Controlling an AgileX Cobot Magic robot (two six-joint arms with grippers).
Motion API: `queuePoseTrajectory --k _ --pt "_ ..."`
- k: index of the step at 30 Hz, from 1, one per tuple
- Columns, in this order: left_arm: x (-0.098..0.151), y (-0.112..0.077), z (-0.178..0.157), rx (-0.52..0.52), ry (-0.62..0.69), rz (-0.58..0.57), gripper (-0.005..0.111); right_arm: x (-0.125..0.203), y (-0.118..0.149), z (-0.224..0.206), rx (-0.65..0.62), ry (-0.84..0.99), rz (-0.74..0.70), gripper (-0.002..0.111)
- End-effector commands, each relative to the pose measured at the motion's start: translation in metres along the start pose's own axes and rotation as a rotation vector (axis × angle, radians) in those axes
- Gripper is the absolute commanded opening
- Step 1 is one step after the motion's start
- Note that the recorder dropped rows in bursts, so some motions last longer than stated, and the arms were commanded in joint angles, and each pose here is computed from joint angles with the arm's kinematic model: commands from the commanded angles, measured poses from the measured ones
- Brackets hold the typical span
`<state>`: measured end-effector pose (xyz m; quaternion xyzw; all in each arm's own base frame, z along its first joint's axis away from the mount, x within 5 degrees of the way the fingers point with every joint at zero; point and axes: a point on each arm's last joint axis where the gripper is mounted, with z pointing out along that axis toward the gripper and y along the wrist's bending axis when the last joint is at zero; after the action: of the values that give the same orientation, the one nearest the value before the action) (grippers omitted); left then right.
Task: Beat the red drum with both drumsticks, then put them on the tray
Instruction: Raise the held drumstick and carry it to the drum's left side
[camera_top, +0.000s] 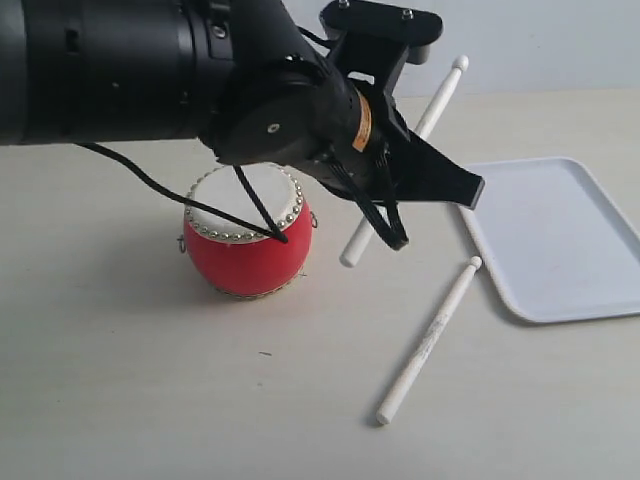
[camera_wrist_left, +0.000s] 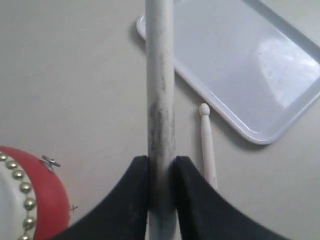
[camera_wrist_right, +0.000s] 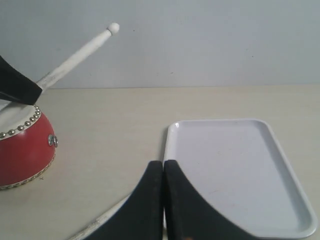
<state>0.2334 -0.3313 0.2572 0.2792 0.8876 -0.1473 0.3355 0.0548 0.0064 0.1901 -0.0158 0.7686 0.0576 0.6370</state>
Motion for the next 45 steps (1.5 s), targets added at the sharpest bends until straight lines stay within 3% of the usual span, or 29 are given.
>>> queuePoseTrajectory --k 1,21,30,45 --pt "-0.003 0.009 -0.021 -0.058 0.003 0.035 0.0 0.001 -0.001 0.0 0.009 -0.005 -0.001 0.0" --pt "0.01 0.038 -0.089 -0.167 -0.047 0.103 0.0 0.001 -0.001 0.0 0.008 -0.01 -0.001 0.0" --pt "0.027 0.052 -0.107 -0.209 -0.078 0.093 0.0 -0.013 0.0 -0.001 0.003 -0.16 0.0 0.0" --pt "0.07 0.078 -0.125 -0.279 -0.177 0.017 0.0 -0.027 0.001 -0.004 -0.071 -0.312 0.42 0.0"
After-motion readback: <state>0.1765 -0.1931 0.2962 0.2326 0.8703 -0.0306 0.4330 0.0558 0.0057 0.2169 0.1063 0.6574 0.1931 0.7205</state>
